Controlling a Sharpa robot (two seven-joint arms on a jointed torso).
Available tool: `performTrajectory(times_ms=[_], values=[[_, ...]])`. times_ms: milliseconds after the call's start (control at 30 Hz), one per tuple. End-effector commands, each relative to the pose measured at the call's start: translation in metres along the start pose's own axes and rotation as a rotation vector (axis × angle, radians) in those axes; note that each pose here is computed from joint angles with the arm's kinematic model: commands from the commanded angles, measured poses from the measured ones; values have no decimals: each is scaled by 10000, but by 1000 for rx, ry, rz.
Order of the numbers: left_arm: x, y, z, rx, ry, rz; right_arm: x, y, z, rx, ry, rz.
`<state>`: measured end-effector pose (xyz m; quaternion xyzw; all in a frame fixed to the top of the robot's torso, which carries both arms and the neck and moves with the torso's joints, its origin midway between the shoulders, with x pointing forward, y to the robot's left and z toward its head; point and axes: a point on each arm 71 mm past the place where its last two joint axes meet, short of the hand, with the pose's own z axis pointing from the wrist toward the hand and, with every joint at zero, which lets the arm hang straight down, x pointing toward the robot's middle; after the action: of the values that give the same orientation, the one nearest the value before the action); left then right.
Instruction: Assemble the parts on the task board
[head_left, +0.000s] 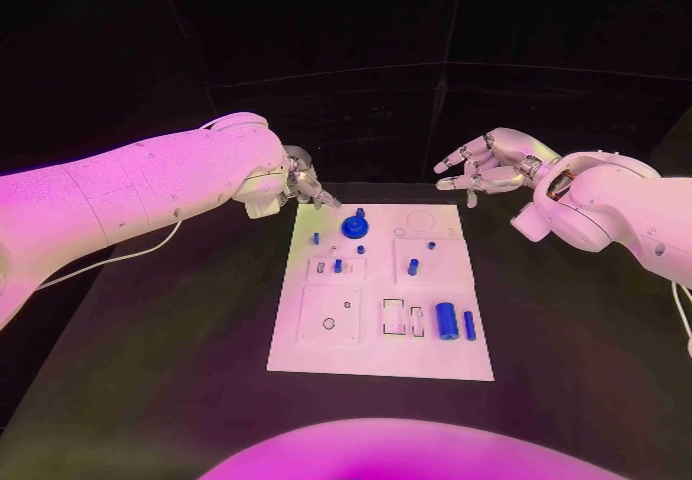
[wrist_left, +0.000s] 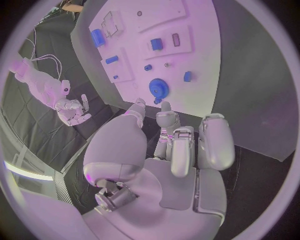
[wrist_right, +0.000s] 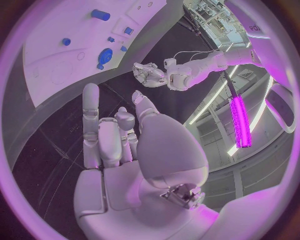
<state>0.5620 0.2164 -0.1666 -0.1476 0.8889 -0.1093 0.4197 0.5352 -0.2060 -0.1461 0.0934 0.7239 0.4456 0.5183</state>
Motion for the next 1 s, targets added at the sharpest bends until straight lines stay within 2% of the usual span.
performTrajectory(times_ms=[33,167,467,767,1000], values=[[-37,-9,54,-11,17,85,-2,17,9,-7,8,1],[-49,1,155,-50,15,128,3,22,16,-9,7,1],[10,106,336,-110,31,144,1,14,12,-4,10,1],[85,139,407,-132,71,166,12,21,14,-5,19,3],[193,164,447,-133,111,175,21,28,20,-8,23,3]])
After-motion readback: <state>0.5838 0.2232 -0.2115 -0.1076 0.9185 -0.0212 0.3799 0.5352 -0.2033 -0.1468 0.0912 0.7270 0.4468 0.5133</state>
